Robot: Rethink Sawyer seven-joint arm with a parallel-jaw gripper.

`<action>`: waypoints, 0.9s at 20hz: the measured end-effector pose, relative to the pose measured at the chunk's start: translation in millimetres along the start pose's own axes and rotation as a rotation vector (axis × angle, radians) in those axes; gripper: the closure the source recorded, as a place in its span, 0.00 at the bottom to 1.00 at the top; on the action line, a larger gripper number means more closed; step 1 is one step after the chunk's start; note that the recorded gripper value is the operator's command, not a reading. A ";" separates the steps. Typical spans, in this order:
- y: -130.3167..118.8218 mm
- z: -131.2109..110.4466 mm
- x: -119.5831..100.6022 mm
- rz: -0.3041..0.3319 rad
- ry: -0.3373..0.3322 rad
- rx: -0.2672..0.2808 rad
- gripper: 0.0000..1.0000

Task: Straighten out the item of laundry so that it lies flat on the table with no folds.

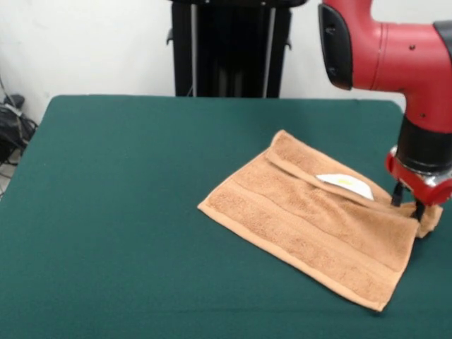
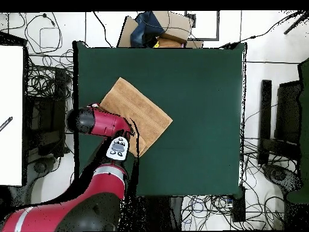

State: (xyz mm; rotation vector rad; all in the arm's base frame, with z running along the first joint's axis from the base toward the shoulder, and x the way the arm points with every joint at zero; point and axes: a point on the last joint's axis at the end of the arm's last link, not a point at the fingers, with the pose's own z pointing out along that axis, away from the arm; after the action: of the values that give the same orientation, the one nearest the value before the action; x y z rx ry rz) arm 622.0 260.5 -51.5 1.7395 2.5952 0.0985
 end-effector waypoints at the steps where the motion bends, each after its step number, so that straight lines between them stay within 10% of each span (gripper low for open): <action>1: -0.1 -0.3 0.8 -0.003 -0.003 0.000 1.00; 18: 1.1 -0.8 -1.6 0.005 0.008 0.003 1.00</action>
State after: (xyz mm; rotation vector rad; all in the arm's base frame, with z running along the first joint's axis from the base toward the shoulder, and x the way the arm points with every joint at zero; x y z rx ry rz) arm 623.6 259.5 -50.7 1.7503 2.5976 0.1025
